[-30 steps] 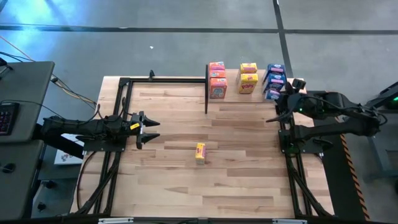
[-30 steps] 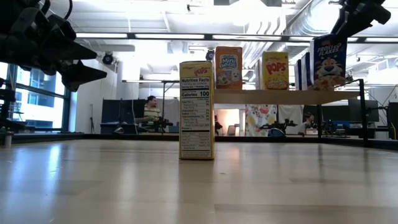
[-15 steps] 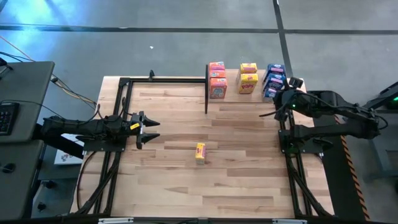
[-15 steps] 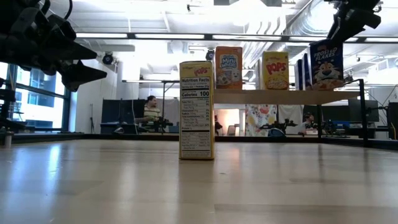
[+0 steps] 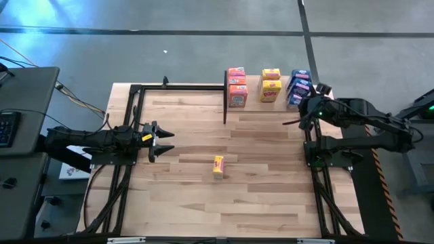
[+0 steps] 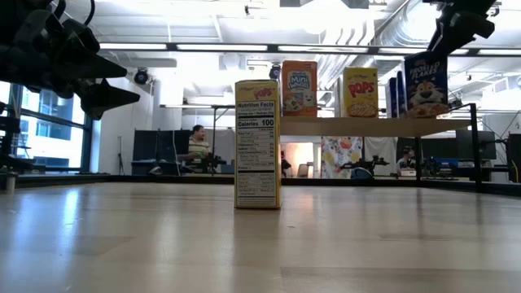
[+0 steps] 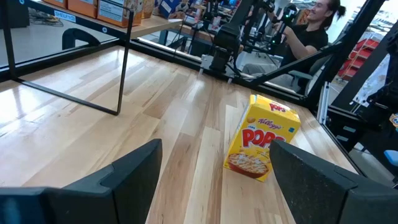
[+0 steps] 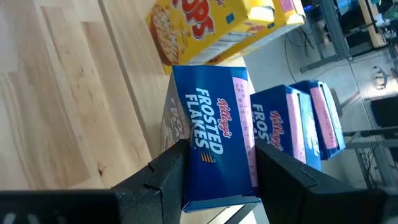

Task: Stack cereal on shelf
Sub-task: Put the blue cereal box on the shelf aligned with the blue cereal boxes

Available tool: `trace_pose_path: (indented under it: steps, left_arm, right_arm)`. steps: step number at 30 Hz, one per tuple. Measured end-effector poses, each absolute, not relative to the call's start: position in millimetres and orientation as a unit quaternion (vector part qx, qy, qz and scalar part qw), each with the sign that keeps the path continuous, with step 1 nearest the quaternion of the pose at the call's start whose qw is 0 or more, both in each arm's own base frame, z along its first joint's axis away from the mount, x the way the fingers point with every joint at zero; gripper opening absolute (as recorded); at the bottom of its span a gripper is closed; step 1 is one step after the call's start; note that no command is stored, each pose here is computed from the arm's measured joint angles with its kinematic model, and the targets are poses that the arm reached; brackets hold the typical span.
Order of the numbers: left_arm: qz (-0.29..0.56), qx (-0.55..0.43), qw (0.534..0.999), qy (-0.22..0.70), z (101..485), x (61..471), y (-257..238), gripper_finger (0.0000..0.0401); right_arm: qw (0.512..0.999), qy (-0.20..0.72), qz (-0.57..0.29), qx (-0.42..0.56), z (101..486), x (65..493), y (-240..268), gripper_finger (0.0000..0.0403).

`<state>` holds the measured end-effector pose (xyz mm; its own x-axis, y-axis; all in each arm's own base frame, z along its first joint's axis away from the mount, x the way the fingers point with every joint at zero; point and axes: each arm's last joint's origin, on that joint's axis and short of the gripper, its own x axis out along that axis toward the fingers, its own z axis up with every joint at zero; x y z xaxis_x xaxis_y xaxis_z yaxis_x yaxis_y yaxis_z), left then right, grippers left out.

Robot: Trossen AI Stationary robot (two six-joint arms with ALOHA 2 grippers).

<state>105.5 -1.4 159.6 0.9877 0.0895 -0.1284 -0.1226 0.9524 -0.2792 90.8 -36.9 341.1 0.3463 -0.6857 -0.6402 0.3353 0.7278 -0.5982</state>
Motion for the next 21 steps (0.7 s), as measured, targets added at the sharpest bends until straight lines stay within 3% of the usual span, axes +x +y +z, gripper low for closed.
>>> trace_pose_path:
  steps: [21]
  left_arm:
    - [0.054,-0.145,0.986,0.057,159.6,105.5,-1.3,0.0289]
  right_arm:
    - [0.796,0.482,-0.325,-0.167,340.3,94.8,-44.6,0.0179]
